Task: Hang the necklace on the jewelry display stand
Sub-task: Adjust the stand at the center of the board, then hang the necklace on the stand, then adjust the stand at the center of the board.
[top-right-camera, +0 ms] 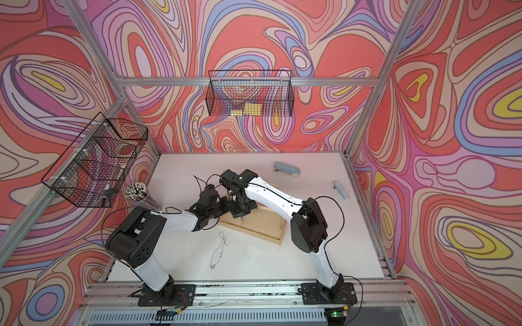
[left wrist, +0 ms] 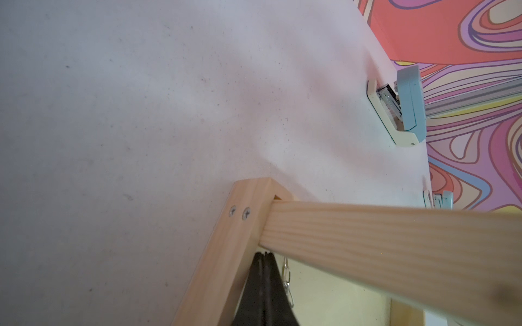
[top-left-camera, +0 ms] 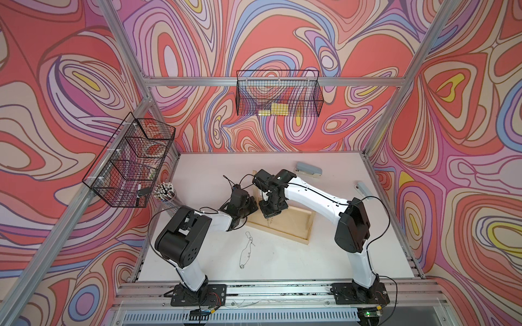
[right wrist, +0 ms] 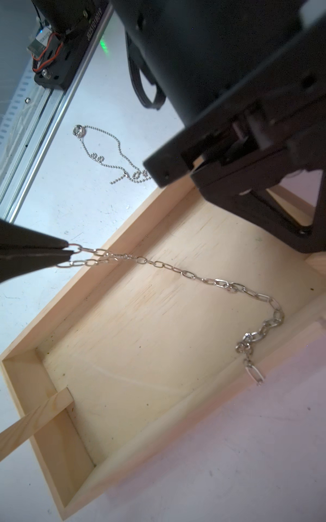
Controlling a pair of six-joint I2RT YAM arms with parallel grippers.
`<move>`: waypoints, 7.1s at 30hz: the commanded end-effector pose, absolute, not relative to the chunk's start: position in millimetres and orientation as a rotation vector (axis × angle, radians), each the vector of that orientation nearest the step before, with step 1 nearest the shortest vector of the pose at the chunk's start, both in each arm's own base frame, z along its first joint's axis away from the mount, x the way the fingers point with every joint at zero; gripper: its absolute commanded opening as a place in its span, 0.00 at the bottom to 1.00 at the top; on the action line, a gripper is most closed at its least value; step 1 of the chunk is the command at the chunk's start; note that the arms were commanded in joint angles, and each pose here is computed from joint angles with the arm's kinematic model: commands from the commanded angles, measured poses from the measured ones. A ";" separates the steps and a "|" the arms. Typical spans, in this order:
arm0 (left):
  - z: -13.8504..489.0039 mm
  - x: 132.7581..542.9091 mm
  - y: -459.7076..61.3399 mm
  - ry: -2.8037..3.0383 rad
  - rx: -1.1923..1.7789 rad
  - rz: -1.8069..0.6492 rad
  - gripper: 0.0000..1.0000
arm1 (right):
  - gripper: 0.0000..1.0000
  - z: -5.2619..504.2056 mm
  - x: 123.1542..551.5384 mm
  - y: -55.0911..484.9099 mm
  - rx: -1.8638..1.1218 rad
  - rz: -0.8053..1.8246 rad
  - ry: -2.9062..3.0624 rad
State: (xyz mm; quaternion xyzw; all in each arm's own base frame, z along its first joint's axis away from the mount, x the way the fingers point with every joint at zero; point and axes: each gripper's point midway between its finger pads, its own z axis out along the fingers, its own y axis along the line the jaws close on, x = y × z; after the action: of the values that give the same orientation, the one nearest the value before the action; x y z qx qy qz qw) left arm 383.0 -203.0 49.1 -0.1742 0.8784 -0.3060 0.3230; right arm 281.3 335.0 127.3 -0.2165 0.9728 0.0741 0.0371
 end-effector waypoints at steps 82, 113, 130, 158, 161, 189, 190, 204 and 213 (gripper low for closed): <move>93.9 366.2 -184.3 2.366 -0.379 -0.635 0.00 | 0.00 364.9 458.1 249.3 -0.360 0.059 2.058; 89.7 365.5 -184.6 2.386 -0.374 -0.627 0.00 | 0.00 213.9 472.5 247.5 -0.422 0.079 2.376; 88.5 363.0 -182.8 2.384 -0.383 -0.624 0.00 | 0.03 213.1 463.2 256.8 -0.456 0.167 2.397; 100.2 361.6 -183.4 2.398 -0.359 -0.620 0.00 | 0.39 265.2 454.4 239.9 -0.397 0.139 2.312; 109.7 359.4 -176.2 2.401 -0.343 -0.562 0.08 | 0.47 283.4 447.9 228.5 -0.355 0.109 2.287; 91.1 323.8 -161.5 2.531 -0.295 -0.486 0.00 | 0.01 164.6 217.1 180.5 -0.165 0.087 2.689; 91.5 323.8 -161.8 2.531 -0.297 -0.487 0.00 | 0.00 159.5 215.6 177.7 -0.150 0.074 2.697; 91.0 325.6 -165.1 2.531 -0.294 -0.505 0.00 | 0.00 122.6 237.9 164.9 -0.168 -0.125 2.650; 90.1 325.7 -165.9 2.527 -0.317 -0.522 0.00 | 0.00 113.2 258.5 143.6 -0.114 -0.209 2.627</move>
State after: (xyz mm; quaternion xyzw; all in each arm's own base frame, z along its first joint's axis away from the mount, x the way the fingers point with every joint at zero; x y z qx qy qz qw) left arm 330.2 -166.5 94.2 -0.1155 0.9346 -0.1929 0.2757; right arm 247.2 150.1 113.8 -0.0462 0.9697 -0.0624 0.2315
